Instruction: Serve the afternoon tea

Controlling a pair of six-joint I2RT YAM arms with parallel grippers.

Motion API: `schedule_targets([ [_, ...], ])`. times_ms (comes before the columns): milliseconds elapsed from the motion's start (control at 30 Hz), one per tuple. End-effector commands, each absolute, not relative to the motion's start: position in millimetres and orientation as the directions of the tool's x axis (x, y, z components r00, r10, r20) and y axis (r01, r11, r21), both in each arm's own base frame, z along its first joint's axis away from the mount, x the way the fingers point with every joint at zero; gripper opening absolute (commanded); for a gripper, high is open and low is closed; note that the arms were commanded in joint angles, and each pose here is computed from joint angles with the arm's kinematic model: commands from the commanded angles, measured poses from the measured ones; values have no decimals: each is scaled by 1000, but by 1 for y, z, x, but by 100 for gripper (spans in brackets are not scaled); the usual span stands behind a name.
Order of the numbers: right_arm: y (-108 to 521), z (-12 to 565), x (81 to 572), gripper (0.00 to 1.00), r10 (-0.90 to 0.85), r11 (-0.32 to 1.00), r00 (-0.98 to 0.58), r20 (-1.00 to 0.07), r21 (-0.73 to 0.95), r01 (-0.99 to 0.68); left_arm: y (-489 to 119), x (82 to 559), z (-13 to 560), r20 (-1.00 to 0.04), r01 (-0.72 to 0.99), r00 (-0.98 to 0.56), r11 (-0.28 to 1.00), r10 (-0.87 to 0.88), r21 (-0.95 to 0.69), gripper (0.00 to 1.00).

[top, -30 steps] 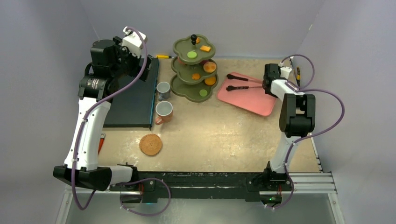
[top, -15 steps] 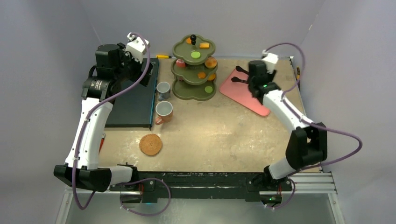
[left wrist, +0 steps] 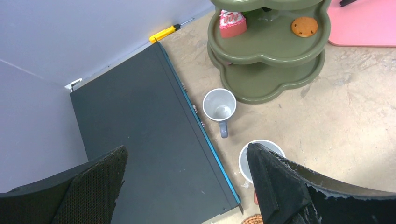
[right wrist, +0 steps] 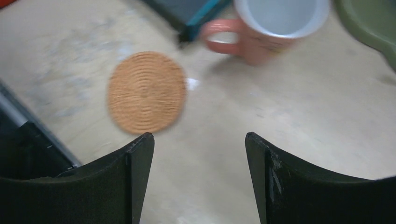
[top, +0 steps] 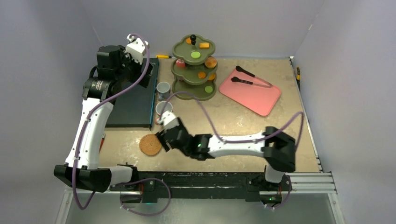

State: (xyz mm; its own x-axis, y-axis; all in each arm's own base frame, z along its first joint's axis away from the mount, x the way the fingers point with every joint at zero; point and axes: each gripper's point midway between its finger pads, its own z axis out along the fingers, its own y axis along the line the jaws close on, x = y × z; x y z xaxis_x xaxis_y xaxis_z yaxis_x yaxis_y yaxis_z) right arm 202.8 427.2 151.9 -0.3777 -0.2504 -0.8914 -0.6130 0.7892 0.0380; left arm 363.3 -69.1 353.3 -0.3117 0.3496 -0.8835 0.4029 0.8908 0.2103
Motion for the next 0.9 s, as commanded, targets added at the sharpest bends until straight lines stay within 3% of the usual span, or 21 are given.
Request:
schedule_targets([
  [0, 511, 174, 171, 75, -263, 620, -209, -942, 1, -785, -54, 367, 370, -896, 319, -320, 926, 307, 203, 99],
  [433, 609, 105, 163, 73, -363, 447, -90, -927, -88, -890, -33, 371, 390, -905, 212, -321, 953, 279, 219, 99],
  [633, 613, 79, 173, 69, -406, 464, -90, -909, -120, -878, -31, 369, 395, -905, 206, -314, 951, 287, 230, 99],
  [867, 571, 55, 196, 55, -423, 570, -245, -872, -46, -820, -36, 364, 387, -897, 238, -339, 948, 284, 210, 99],
])
